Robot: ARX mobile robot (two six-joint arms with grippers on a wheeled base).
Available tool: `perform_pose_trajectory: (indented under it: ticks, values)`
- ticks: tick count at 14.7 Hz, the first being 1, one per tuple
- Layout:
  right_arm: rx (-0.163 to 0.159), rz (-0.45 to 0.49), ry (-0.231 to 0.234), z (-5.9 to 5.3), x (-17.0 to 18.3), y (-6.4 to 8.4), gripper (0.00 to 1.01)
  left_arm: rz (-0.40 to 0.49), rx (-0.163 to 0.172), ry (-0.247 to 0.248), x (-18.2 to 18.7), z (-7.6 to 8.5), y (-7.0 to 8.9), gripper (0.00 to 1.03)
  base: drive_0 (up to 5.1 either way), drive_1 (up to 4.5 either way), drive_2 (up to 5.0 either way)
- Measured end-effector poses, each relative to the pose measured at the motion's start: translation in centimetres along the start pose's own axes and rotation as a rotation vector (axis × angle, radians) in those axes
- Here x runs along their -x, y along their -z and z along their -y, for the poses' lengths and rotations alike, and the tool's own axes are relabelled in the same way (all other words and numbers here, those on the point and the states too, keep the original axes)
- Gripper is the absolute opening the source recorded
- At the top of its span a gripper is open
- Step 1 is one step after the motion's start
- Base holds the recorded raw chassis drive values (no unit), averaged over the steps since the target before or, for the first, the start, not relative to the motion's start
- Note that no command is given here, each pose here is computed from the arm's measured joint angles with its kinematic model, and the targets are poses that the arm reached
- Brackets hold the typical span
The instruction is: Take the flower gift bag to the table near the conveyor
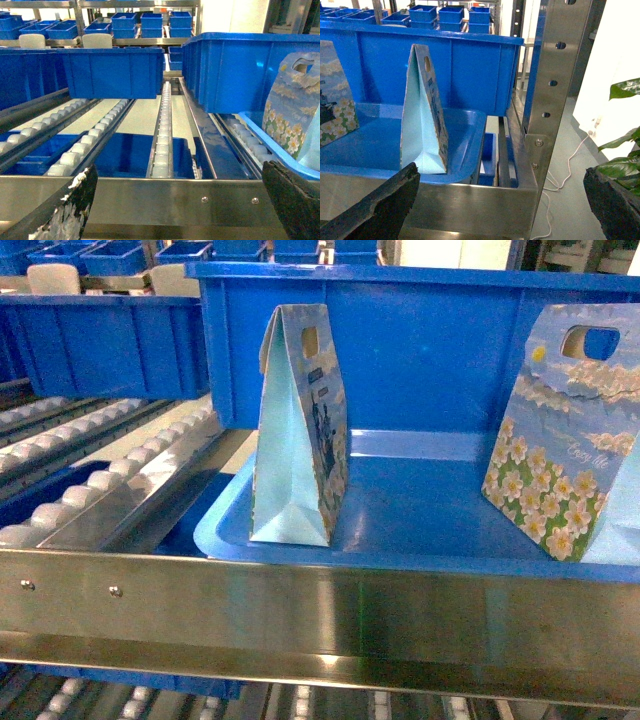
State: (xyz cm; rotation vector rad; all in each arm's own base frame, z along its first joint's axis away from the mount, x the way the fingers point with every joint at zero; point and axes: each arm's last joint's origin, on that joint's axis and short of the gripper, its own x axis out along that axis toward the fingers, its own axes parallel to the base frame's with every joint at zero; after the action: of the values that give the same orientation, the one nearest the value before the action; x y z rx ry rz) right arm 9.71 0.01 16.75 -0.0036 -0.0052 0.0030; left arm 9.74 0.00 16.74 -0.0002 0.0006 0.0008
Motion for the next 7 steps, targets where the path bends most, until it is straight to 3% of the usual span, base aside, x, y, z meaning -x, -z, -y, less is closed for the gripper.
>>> perform_pose_trajectory:
  ticks: [7]
  values:
    - [0.000,0.000,0.000,0.00,0.00,0.00,0.98,0.000,0.000,0.000,0.00,0.00,0.00,0.98,0.0,0.00,0.0]
